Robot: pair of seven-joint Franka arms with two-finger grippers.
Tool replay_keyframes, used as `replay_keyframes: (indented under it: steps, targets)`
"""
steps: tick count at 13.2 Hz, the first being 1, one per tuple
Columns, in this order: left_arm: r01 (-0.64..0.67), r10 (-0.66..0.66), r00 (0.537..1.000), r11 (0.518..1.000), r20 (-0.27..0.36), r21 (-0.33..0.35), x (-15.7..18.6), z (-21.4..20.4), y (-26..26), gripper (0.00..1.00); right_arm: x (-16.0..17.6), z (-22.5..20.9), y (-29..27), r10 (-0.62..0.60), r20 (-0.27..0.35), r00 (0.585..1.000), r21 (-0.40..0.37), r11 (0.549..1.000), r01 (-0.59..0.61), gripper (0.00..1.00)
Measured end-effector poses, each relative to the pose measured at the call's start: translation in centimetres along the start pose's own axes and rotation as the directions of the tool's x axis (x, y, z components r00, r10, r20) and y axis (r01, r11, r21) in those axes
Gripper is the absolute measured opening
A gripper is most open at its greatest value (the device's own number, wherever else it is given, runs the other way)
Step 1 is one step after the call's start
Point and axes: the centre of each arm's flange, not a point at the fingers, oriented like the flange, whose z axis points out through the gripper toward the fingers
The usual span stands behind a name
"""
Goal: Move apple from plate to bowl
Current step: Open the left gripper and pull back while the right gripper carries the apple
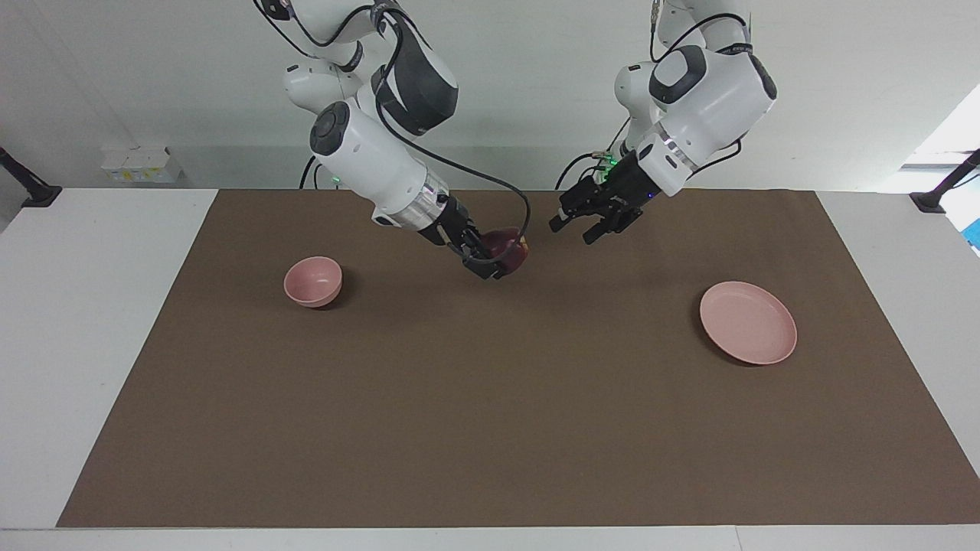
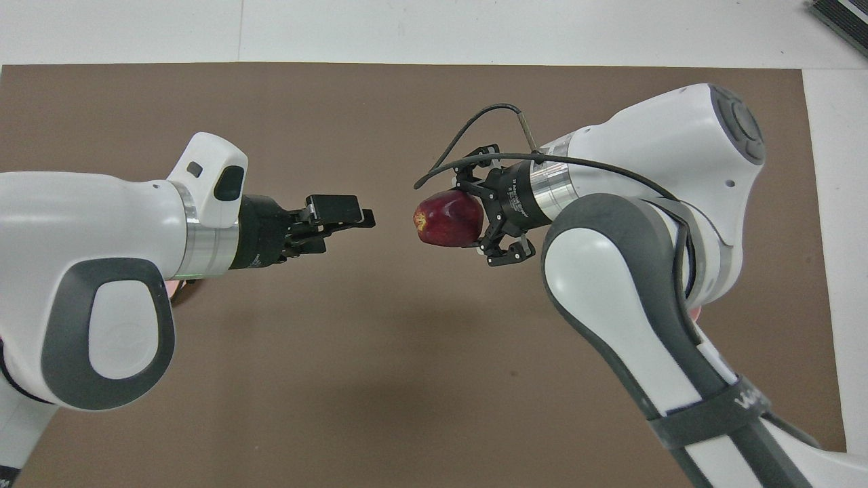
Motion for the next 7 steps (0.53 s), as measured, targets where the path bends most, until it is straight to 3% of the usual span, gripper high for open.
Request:
replay_keyframes:
  steps: [2, 5, 7]
  targets:
    - [-0.055, 0.058, 0.998, 0.989, -0.018, 0.139, 0.5, -1.3, -1.0, 1.00, 1.0, -1.4, 0.6, -0.111, -0.061, 0.992, -0.033, 0.993, 0.109, 0.72]
    - [-0.110, 0.133, 0.989, 0.949, -0.058, 0.297, 1.9, -3.3, -2.8, 1.00, 3.7, -3.4, 1.7, -0.298, -0.160, 0.941, -0.147, 0.950, 0.276, 0.72]
    - [-0.171, 0.215, 0.974, 0.901, -0.069, 0.400, 2.9, -4.7, -4.0, 1.00, 5.8, -4.6, 2.6, -0.356, -0.170, 0.919, -0.211, 0.924, 0.319, 0.72]
